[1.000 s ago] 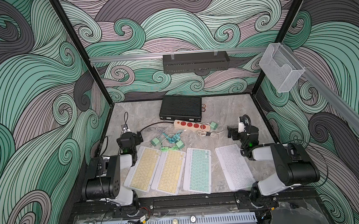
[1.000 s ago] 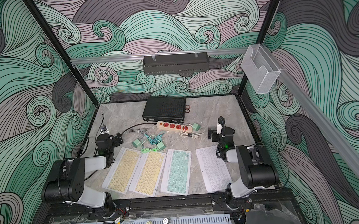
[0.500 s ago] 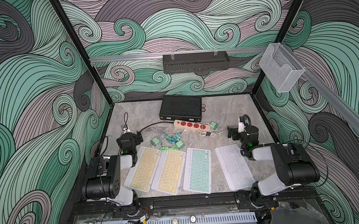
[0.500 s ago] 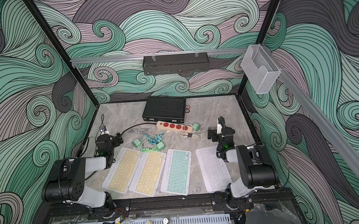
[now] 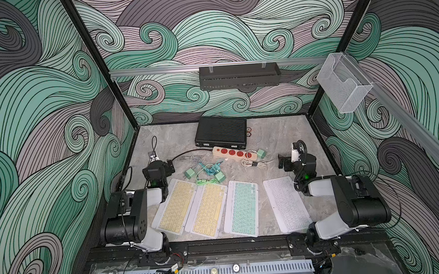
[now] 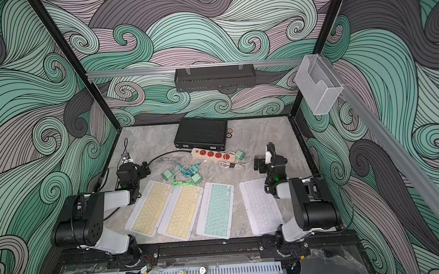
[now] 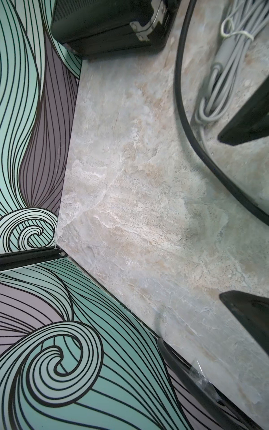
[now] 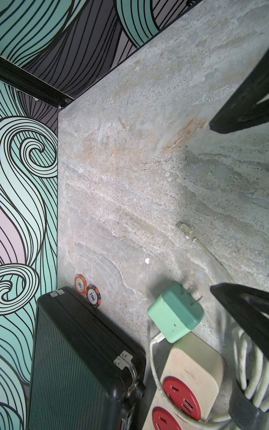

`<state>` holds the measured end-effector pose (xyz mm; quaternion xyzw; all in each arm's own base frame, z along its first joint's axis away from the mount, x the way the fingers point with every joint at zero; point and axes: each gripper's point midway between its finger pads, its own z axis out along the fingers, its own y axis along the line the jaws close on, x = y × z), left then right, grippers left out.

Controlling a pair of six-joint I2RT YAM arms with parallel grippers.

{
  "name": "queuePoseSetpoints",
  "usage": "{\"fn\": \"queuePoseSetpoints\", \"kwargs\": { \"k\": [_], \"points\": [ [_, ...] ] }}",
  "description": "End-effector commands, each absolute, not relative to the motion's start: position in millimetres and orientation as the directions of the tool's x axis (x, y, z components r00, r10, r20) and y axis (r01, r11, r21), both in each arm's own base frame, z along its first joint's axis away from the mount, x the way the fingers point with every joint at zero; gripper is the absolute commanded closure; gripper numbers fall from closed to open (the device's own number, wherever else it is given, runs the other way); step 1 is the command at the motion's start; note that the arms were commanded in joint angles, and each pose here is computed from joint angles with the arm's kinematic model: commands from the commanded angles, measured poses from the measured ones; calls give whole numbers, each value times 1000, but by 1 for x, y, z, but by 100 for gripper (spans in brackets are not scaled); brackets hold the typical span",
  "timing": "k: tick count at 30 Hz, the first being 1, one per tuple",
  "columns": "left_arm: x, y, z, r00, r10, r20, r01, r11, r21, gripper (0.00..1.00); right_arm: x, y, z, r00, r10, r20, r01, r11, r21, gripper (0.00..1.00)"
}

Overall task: Unplug the wireless keyboard
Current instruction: Reset both arms

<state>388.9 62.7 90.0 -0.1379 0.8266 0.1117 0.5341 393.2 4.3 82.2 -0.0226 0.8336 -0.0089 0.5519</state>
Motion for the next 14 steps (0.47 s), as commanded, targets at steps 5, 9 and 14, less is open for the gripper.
{"fn": "queuePoseSetpoints", "kwargs": {
  "k": [5,9,14],
  "points": [
    [389,63,88,-399,-113,-910,-357,933,41,1,398,2,92,-366,-34,-930,-12,999,-32,0],
    [389,63,89,-396,-113,-911,-359,932,41,1,399,1,91,-369,-32,-929,-10,999,-31,0],
    [389,63,89,-397,-112,-911,-357,933,41,1,397,-2,93,-358,-20,-933,12,1000,-26,0]
  ]
}}
